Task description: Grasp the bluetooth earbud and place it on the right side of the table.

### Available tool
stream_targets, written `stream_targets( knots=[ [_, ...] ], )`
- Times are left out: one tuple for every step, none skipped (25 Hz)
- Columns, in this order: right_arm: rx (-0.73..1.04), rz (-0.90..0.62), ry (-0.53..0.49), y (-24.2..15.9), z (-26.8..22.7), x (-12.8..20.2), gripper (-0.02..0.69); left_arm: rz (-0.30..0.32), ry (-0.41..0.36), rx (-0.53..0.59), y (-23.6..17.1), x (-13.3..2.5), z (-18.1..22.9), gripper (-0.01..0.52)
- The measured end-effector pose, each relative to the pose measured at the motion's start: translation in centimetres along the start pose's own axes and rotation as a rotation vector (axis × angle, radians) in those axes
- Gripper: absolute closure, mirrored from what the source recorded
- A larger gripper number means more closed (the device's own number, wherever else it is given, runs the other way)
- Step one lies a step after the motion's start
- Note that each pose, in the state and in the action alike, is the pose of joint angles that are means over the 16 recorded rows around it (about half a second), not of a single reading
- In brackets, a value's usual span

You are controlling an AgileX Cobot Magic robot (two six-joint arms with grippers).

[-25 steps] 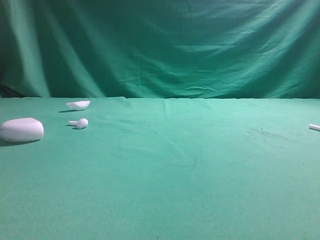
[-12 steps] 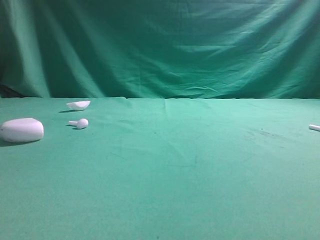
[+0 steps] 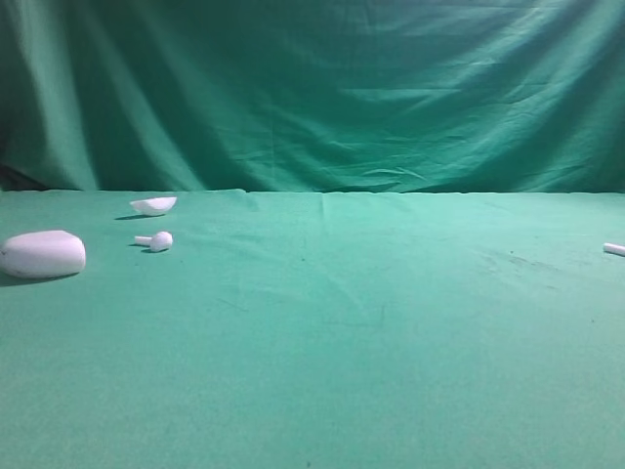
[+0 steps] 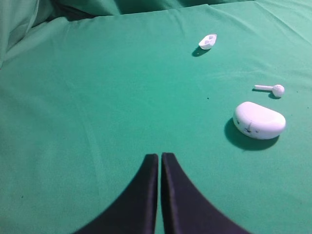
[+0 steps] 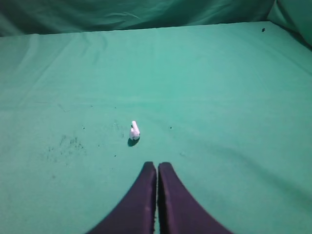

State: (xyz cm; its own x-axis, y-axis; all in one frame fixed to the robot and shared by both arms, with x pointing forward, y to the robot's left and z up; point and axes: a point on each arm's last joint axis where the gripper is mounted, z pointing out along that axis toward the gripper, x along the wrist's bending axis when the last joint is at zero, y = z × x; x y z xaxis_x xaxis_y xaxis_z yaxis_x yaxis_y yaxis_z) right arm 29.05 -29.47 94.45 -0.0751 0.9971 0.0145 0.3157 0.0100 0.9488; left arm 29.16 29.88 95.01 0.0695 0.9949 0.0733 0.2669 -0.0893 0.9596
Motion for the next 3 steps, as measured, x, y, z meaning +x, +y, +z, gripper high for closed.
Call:
stream_targets(
  knots=[
    [0.0,0.0,0.0,0.0,0.0,0.0,0.665,0.0,0.0,0.0,0.0,0.0,0.0,0.514],
    [0.0,0.0,0.0,0.0,0.0,0.0,0.665,0.0,0.0,0.0,0.0,0.0,0.0,0.514],
    [0.0,0.001,0.0,0.0,0.0,0.0,0.665,0.0,0.0,0.0,0.0,0.0,0.0,0.514]
  ],
)
